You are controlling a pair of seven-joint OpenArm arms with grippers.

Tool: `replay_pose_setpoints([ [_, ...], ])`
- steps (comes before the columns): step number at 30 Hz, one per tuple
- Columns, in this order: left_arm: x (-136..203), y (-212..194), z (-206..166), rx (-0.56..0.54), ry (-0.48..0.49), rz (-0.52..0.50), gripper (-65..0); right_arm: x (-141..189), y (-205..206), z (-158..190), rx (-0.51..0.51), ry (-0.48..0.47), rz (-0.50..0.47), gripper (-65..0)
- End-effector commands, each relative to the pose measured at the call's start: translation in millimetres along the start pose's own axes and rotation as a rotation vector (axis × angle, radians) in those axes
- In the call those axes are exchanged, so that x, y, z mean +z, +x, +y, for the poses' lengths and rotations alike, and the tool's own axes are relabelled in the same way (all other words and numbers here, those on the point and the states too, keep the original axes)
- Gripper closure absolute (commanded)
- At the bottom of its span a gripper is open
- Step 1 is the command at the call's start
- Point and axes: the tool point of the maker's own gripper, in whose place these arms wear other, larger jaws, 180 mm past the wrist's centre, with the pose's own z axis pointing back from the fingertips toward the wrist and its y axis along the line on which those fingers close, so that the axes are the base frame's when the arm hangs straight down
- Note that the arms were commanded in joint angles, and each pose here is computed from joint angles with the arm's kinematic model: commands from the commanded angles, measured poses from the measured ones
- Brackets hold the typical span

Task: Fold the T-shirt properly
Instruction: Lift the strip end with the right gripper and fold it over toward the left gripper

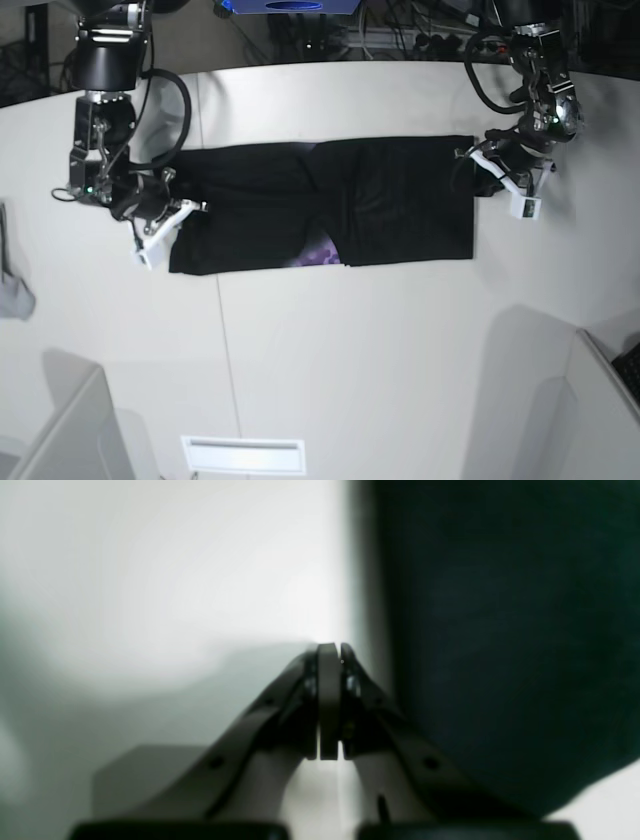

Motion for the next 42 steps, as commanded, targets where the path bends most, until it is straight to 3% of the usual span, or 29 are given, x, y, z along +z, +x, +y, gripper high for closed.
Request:
replay_pose_setpoints([
  [1,-0.1,11.3,-4.3,-0.029,-0.010,-0.020,0.0,4.4,4.7,-4.6,0.018,-0.029,0.007,0.0],
  [6,-11.4,18.4,-18.3,-0.050,-0.049,-0.017,0.0,20.3,31.5,3.8,-0.009,-0.072,-0.070,0.0],
  [11,-11.7,24.4,-20.6,-0.057,-0.053,-0.028,0.0,30.8,49.3,40.9,0.027,-0.070,-0.128,0.0],
  [16,-11.5,24.6,-20.1,-0.058,-0.052,-0.028,0.0,27.5,45.4,77.9,0.043,-0.053,-0.121,0.0],
  [28,-2.9,23.3,1.0,-0.087,-0.012,-0.013,0.0,30.8,36.2,149.8,0.071,0.040,-0.133,0.0],
  [35,-4.9,21.8,-3.8,-0.093,-0.023,-0.005,0.0,38.6,36.5,186.9,0.091,0.124,-0.166,0.0],
  [42,-16.2,17.0,-34.0,-0.143,-0.096,0.023,0.0,39.5,37.6,212.4,0.069,0.189,-0.181,0.0],
])
